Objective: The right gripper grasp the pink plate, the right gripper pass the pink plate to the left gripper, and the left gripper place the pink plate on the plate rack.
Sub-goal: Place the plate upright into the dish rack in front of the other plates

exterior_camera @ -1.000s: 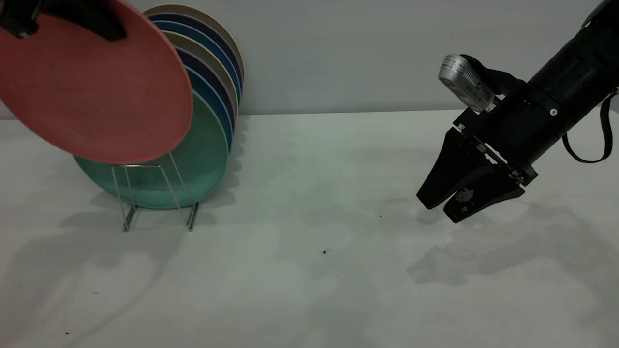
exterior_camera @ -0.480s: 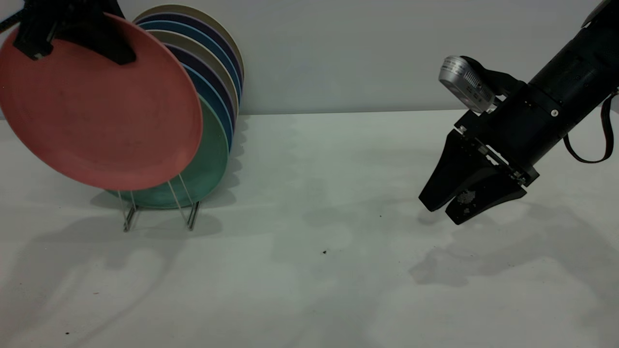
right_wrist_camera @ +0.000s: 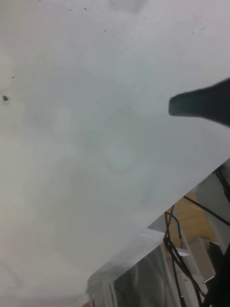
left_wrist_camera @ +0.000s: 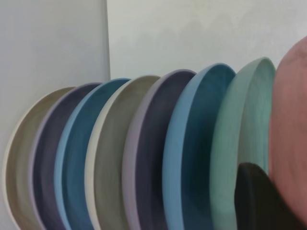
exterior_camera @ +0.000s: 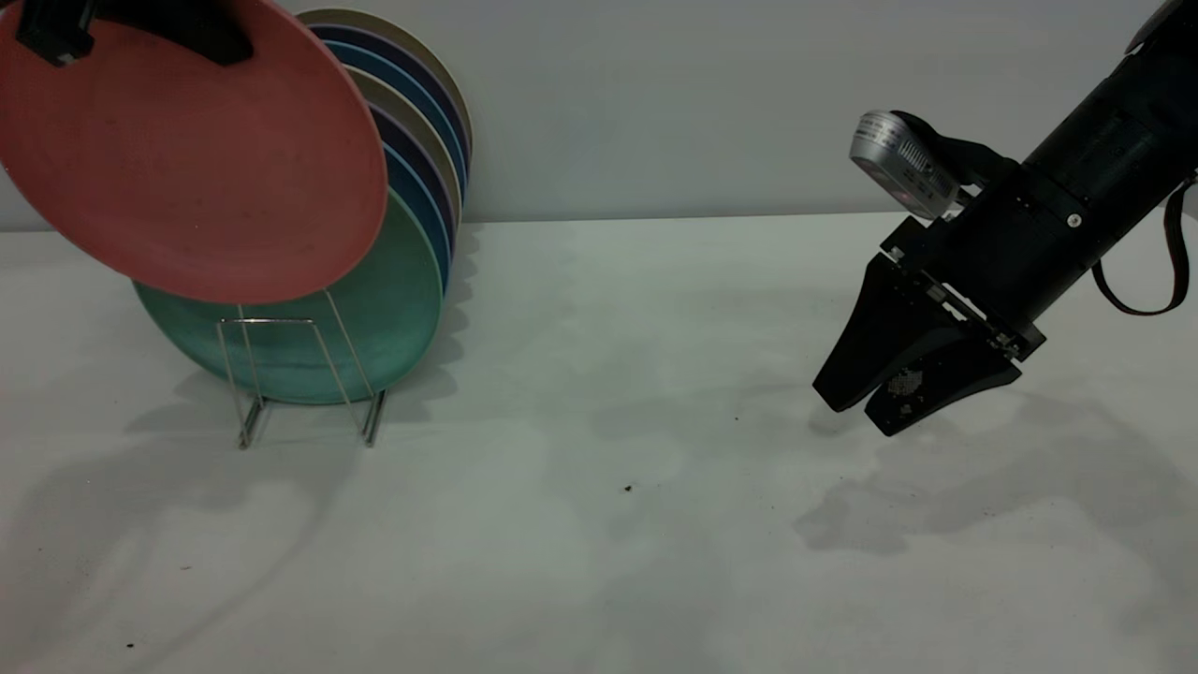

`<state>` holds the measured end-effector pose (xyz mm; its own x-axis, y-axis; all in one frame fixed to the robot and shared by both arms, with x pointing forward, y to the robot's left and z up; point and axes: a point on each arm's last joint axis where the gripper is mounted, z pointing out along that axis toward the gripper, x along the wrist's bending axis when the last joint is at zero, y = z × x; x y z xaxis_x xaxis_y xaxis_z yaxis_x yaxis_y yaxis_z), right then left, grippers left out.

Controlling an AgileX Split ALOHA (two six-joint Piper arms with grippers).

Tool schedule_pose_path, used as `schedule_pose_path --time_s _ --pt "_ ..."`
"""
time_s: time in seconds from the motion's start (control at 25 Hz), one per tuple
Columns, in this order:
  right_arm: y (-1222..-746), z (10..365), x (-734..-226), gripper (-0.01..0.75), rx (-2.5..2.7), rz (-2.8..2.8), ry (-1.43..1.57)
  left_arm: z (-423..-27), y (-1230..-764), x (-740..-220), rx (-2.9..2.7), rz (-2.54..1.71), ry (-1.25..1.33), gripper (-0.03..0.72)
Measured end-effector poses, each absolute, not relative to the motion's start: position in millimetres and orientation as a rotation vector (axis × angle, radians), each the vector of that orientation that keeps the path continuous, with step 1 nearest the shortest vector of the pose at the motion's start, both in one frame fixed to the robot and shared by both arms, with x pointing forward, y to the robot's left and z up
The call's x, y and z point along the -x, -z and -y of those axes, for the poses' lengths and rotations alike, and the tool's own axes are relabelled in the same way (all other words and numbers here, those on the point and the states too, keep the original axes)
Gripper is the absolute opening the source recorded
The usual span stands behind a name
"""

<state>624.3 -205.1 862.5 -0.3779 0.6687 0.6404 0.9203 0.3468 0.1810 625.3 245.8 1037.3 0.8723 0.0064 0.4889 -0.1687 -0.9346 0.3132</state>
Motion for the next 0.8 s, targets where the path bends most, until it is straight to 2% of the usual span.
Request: schedule_pose_path --time_s 0.8 --pt "-862 205 -625 0.573 1.391 2.157 0.733 -244 -1009 -635 -2.699 0.083 -0.611 0.119"
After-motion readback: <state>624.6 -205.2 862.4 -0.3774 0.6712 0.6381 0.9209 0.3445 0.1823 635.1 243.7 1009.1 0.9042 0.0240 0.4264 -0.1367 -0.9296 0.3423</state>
